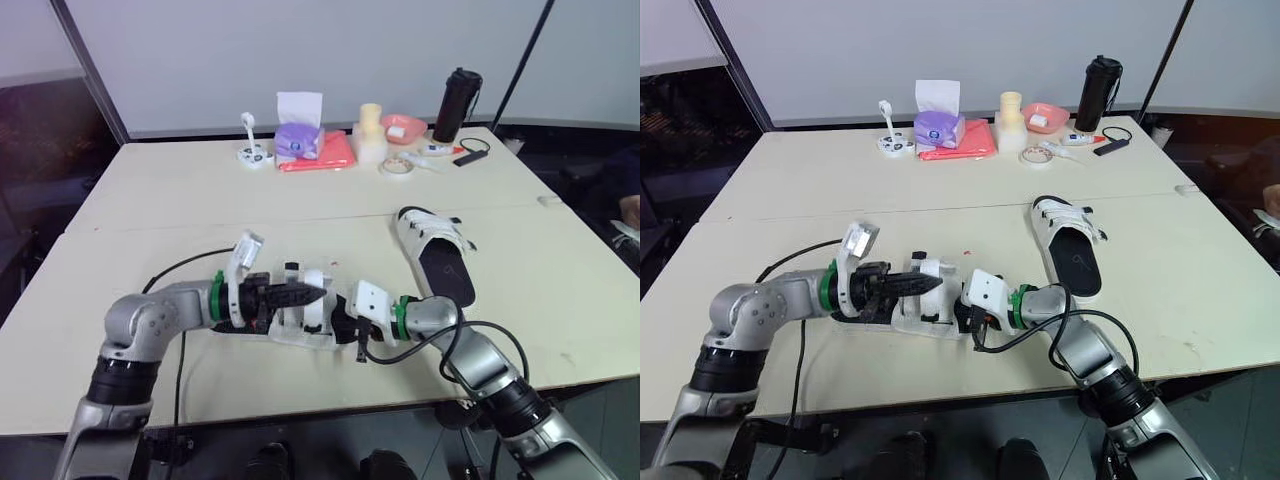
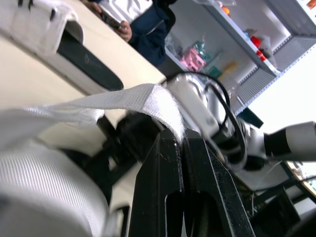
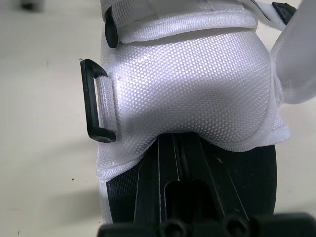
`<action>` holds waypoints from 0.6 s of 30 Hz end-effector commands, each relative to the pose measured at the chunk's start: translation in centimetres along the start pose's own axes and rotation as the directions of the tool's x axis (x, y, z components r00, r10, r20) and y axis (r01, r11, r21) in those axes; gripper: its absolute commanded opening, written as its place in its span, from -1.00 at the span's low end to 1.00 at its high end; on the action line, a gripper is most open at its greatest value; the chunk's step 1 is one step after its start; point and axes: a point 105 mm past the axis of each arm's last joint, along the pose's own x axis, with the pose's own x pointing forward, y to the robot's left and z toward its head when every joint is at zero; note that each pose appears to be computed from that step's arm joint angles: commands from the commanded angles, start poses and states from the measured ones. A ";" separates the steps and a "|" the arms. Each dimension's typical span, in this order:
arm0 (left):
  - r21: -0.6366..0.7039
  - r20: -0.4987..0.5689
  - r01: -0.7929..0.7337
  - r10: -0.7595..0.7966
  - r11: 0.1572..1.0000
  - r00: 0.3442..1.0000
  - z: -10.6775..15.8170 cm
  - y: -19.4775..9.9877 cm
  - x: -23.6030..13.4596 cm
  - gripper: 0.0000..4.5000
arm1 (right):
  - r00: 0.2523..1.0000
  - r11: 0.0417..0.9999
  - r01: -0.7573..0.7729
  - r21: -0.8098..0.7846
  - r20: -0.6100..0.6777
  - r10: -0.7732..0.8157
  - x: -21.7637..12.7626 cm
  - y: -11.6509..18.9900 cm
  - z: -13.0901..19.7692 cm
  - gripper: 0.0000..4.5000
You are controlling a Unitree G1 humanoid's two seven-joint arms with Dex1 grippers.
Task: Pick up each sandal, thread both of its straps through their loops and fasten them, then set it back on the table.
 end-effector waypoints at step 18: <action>0.017 -0.008 -0.008 0.008 1.000 1.000 -1.3 2.1 1.5 -0.99 | 0.989 0.995 -0.007 0.097 -0.143 0.021 0.1 1.3 -4.1 -1.00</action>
